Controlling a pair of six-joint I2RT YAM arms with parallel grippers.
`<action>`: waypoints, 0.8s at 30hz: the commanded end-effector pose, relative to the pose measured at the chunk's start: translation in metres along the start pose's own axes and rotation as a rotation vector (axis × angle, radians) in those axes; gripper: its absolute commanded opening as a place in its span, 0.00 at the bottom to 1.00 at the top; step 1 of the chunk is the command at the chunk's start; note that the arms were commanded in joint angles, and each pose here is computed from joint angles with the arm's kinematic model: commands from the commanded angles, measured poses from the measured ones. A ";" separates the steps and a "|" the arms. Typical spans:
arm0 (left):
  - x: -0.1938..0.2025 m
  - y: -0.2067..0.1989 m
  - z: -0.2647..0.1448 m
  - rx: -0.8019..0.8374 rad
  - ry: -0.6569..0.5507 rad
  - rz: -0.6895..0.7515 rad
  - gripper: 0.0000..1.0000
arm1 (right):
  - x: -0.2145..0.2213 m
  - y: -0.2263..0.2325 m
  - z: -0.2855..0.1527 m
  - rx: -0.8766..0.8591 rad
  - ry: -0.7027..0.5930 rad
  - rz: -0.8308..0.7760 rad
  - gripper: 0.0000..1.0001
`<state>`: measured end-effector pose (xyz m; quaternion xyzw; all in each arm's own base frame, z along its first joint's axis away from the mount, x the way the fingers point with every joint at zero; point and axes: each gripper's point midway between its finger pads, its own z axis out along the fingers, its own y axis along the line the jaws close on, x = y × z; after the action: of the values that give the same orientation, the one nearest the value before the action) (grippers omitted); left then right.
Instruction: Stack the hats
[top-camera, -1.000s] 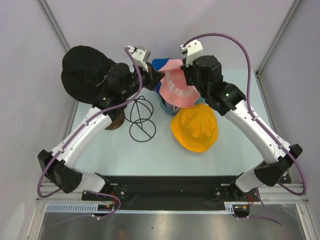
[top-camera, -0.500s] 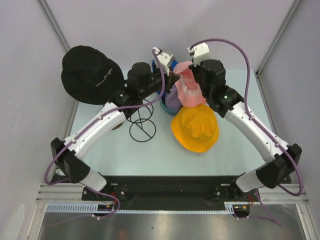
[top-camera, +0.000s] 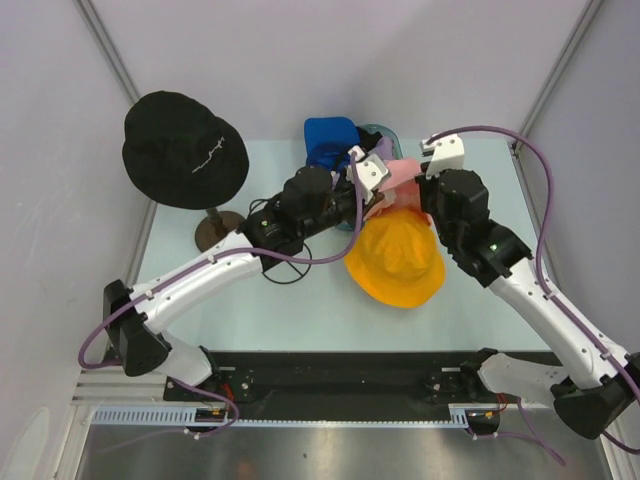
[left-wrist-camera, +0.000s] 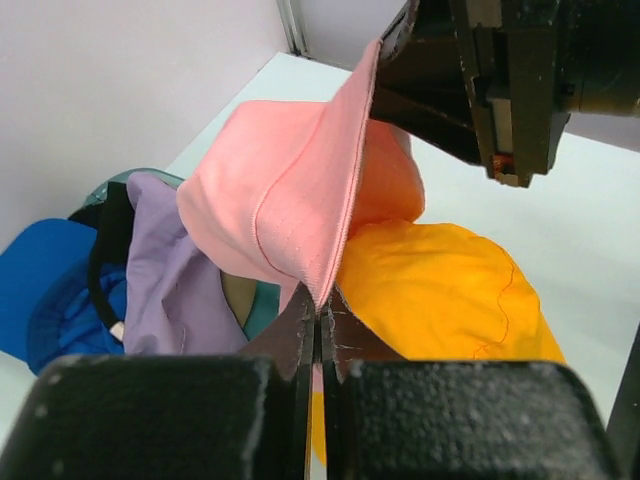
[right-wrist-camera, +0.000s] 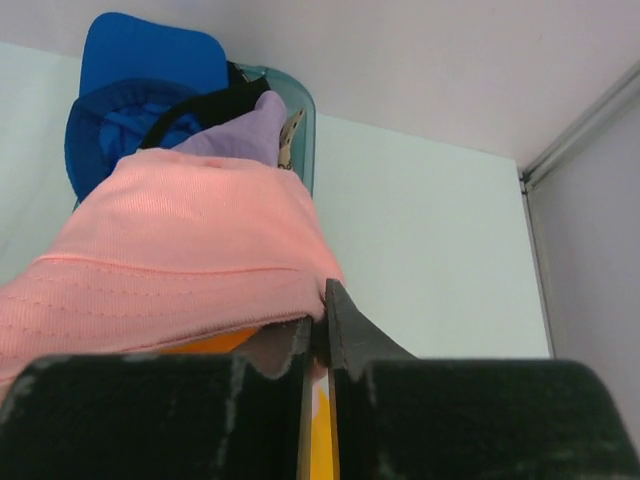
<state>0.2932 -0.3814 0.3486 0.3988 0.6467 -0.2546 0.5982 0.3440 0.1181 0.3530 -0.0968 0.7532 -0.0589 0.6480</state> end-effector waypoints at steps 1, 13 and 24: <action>-0.023 0.005 -0.036 -0.052 -0.023 0.072 0.00 | 0.015 -0.056 -0.026 0.232 0.119 0.087 0.16; -0.011 -0.009 -0.046 -0.007 -0.001 0.059 0.00 | -0.003 0.027 -0.120 -0.262 0.229 0.622 0.71; -0.003 -0.028 -0.054 0.016 0.010 0.089 0.00 | -0.011 0.098 -0.147 -0.331 0.318 1.256 0.71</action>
<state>0.2483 -0.3612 0.3374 0.4338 0.6493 -0.2326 0.5797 0.1893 0.1882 0.3532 0.1616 0.7962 0.3652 0.4545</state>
